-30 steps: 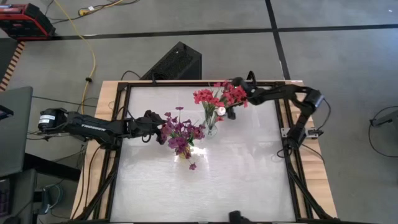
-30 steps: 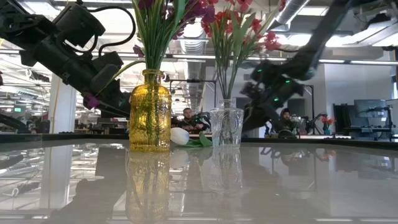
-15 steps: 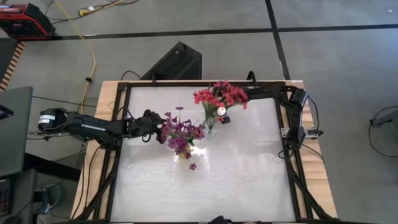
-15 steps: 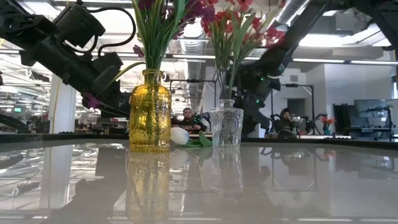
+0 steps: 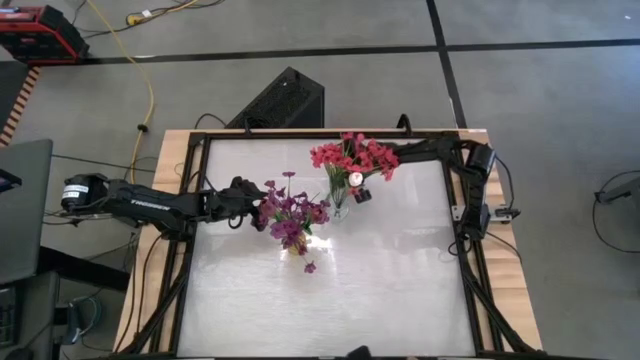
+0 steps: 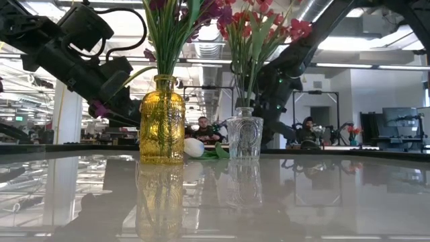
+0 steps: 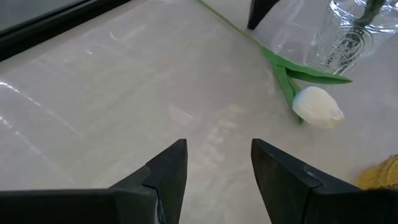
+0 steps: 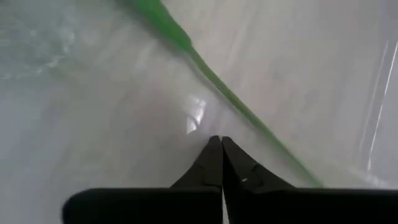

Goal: Sort flowers into vase by color
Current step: Put the white flower into the transparent vase

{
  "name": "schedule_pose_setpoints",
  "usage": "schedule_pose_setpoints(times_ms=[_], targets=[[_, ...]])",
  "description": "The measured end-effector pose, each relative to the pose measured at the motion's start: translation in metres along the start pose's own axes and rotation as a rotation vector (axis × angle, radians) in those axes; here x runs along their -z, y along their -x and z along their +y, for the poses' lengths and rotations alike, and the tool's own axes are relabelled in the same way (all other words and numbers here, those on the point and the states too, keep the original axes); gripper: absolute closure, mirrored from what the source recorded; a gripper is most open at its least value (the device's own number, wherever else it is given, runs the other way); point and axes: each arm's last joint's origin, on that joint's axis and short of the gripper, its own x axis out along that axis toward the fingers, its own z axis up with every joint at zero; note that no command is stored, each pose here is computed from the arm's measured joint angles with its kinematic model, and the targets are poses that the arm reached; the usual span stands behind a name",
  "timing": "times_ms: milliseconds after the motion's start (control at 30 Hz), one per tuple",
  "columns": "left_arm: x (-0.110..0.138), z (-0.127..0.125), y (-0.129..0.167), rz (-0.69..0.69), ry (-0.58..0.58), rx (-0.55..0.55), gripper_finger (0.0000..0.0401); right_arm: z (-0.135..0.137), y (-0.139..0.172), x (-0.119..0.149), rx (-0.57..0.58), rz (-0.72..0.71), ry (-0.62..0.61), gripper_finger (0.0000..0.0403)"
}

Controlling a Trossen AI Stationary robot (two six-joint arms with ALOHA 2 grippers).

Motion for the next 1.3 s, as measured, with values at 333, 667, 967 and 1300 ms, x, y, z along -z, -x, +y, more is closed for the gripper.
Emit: schedule_pose_setpoints(times_ms=[333, 667, 967, 1300], targets=[[0.001, 0.000, 0.000, 0.011, -0.004, 0.002, 0.0234, 0.004, 0.051, 0.028, -0.069, 0.219, -0.266, 0.0387], [0.000, 0.000, 0.000, 0.002, -0.027, 0.002, 0.0234, -0.014, 0.050, 0.030, -0.011, -0.125, -0.287, 0.0312], [0.001, 0.000, 0.000, 0.011, -0.020, 0.003, 0.0234, -0.039, 0.018, 0.004, 0.063, -0.153, -0.211, 0.0243], [0.001, 0.000, 0.000, 0.017, -0.004, 0.010, 0.0234, -0.055, -0.006, -0.020, -0.131, -0.093, -0.107, 0.0167]])
